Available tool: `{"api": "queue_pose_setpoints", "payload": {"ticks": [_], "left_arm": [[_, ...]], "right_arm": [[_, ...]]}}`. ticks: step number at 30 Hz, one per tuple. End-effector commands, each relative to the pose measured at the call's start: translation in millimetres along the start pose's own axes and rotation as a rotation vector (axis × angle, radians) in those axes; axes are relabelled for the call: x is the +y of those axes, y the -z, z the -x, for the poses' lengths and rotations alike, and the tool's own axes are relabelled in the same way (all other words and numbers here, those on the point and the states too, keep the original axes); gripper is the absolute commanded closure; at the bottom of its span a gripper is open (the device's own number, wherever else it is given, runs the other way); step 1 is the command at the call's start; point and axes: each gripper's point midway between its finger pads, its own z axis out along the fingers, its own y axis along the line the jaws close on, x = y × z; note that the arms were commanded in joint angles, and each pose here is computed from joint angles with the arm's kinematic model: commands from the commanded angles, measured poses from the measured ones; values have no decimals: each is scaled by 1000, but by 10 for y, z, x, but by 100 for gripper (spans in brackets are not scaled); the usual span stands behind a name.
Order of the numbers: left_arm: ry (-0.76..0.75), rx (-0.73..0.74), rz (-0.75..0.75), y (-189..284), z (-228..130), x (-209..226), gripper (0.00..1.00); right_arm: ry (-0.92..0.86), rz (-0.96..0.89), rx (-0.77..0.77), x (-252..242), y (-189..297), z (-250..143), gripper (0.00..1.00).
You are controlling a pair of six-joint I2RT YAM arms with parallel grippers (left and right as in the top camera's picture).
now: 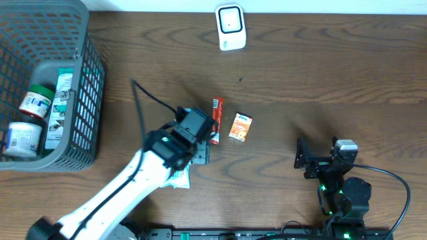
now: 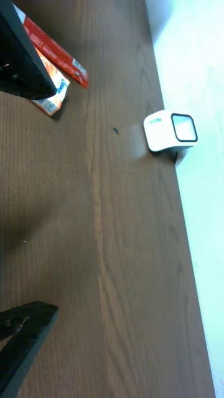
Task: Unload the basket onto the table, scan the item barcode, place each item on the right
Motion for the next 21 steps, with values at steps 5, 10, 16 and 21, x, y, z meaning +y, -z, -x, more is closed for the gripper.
{"api": "queue_pose_setpoints", "payload": {"ticks": [5,10,16,21], "left_arm": [[-52,210,148,-562,-402,154,29],[-97,294,214,-811,-542,240,35],[-115,333,235,-907,-615,272,87],[-134,310,216,-806,-526,230,93]], "right_arm": [[-17,-3,0,-16,1,-1,1],[-17,-3,0,-15,1,-1,1],[-17,-3,-1,-15,1,0,1],[-17,-3,-1,-15,1,0,1]]}}
